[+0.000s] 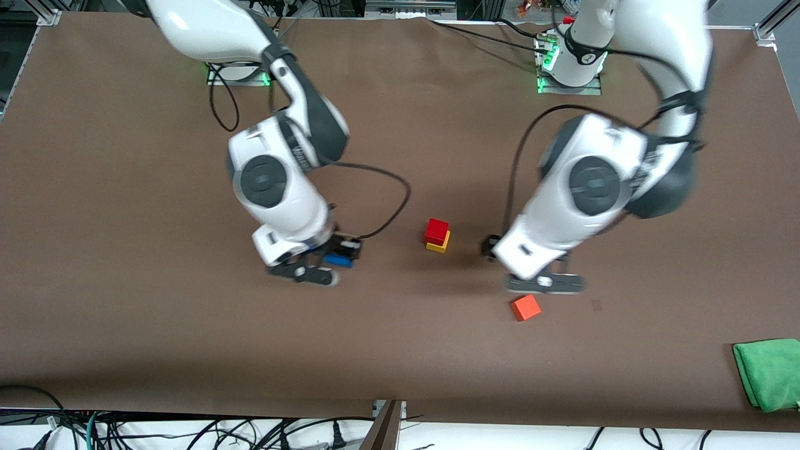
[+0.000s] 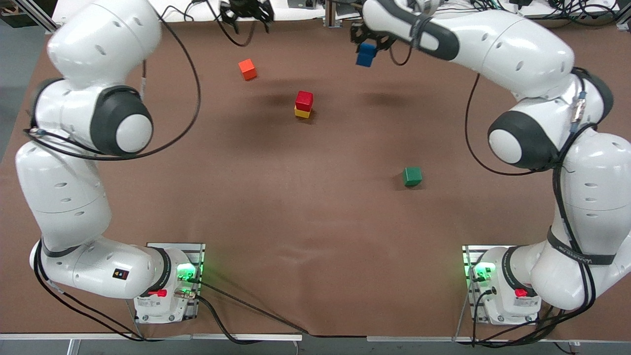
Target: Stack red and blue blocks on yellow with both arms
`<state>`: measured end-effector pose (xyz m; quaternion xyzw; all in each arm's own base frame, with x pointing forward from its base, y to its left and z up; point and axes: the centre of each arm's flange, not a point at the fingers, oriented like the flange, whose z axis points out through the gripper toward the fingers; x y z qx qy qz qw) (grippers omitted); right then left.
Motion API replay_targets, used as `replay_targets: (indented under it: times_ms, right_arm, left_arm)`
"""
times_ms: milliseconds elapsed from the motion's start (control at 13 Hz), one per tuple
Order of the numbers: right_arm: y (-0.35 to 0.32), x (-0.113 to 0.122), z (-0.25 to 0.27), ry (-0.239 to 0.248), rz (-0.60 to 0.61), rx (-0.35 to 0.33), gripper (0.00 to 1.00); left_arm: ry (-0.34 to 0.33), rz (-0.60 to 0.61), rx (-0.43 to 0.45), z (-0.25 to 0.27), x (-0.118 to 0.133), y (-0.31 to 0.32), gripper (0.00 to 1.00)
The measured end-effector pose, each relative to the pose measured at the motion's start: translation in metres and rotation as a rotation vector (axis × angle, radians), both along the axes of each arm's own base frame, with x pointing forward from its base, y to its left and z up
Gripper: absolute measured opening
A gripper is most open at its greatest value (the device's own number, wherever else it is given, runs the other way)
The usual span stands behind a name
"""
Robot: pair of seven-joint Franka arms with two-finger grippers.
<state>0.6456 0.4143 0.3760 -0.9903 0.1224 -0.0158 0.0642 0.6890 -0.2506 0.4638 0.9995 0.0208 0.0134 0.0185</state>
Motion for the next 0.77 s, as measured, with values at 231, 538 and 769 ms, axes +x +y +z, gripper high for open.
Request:
replay_targets:
  times_ms: [231, 538, 769]
  right_arm:
    - [0.086, -0.050, -0.030, -0.010, -0.117, 0.017, 0.55]
    - [0.159, -0.102, -0.042, -0.032, -0.204, 0.048, 0.55]
    - [0.172, -0.114, -0.042, -0.040, -0.224, 0.044, 0.55]
  left_arm:
    - [0.026, 0.051, 0.027, 0.052, -0.006, 0.068, 1.00]
    - [0.096, -0.040, 0.057, 0.101, -0.023, 0.179, 1.00]
    - [0.069, -0.033, 0.041, 0.143, -0.041, 0.232, 1.00]
